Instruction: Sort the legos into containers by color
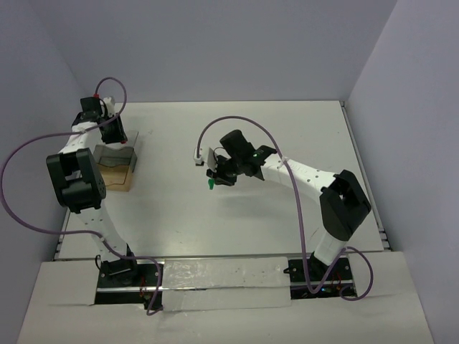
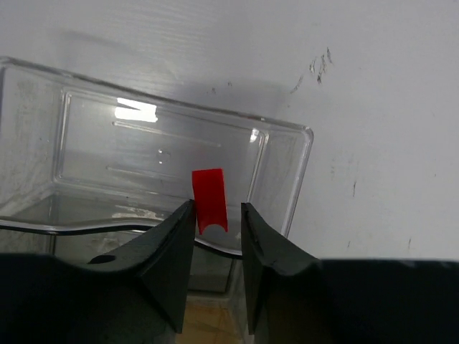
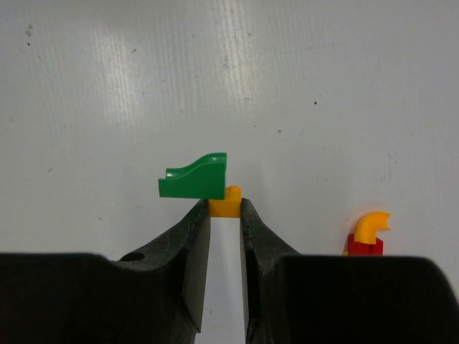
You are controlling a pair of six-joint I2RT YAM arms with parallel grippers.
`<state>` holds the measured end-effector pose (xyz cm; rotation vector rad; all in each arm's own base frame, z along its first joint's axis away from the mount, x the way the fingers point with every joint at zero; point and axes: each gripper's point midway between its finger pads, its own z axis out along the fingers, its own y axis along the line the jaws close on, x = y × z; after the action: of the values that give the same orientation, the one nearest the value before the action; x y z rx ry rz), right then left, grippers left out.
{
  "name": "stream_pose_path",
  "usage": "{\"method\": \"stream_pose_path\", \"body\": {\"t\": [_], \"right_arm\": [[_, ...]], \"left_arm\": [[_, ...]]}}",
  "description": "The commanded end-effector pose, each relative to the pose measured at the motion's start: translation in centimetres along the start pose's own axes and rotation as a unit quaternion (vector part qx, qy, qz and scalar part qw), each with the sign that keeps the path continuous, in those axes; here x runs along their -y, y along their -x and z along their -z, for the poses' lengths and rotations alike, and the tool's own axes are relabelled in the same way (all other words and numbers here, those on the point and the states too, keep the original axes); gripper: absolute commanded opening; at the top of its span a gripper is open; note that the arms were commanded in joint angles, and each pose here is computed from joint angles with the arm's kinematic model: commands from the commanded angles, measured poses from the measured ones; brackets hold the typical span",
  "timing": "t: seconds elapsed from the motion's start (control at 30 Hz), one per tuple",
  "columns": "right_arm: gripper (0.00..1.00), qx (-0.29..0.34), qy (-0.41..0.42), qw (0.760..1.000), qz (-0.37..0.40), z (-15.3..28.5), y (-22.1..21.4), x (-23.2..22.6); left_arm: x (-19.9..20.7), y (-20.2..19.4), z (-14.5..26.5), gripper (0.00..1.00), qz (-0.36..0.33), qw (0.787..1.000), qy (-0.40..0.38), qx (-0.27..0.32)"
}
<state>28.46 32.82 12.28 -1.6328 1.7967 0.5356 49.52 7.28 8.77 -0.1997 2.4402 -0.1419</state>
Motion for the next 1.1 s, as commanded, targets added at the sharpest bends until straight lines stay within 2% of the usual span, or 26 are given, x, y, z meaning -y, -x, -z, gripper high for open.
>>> {"method": "stream_pose_path", "body": {"t": [0.0,0.13,0.17,0.27,0.33,0.4,0.47,0.53,0.6,0.73,1.07], "right_arm": [[0.00,0.038,-0.031,0.999,0.004,0.8,3.1,2.1],[0.00,0.049,-0.041,0.998,-0.003,1.2,4.0,2.5],[0.00,0.053,-0.043,0.998,-0.006,1.3,4.2,2.6],[0.00,0.077,-0.045,0.996,-0.017,2.0,5.6,2.6],[0.00,0.096,-0.043,0.994,-0.021,2.3,6.5,2.5],[0.00,0.122,-0.030,0.991,-0.038,2.6,8.1,2.3],[0.00,0.137,-0.024,0.989,-0.046,2.7,9.3,2.3],[0.00,0.147,-0.020,0.988,-0.053,2.8,10.3,2.5],[0.00,0.155,-0.020,0.986,-0.058,2.9,11.2,2.7],[0.00,0.156,-0.022,0.986,-0.046,2.7,12.1,2.3],[0.00,0.129,-0.038,0.991,-0.018,1.4,11.2,1.3]], "left_arm": [[0.2,3.4,0.9,0.46,-0.013,0.999,0.001,0.037],[2.1,5.9,3.5,0.54,-0.021,0.997,-0.038,0.070],[3.1,6.5,4.8,0.57,-0.025,0.994,-0.061,0.083],[7.4,7.2,9.8,0.58,-0.042,0.979,-0.163,0.113],[10.5,6.0,12.5,0.58,-0.049,0.962,-0.246,0.111],[14.9,1.9,15.7,0.59,-0.034,0.929,-0.360,0.076],[17.6,-1.7,16.7,0.60,-0.020,0.911,-0.411,0.035],[19.7,-4.1,17.6,0.61,-0.014,0.898,-0.441,0.011],[21.6,-6.3,18.2,0.68,-0.007,0.886,-0.464,-0.013],[24.5,-9.1,18.6,0.69,-0.011,0.870,-0.490,-0.053],[27.1,-11.0,20.7,0.68,-0.026,0.837,-0.540,-0.080]]}}
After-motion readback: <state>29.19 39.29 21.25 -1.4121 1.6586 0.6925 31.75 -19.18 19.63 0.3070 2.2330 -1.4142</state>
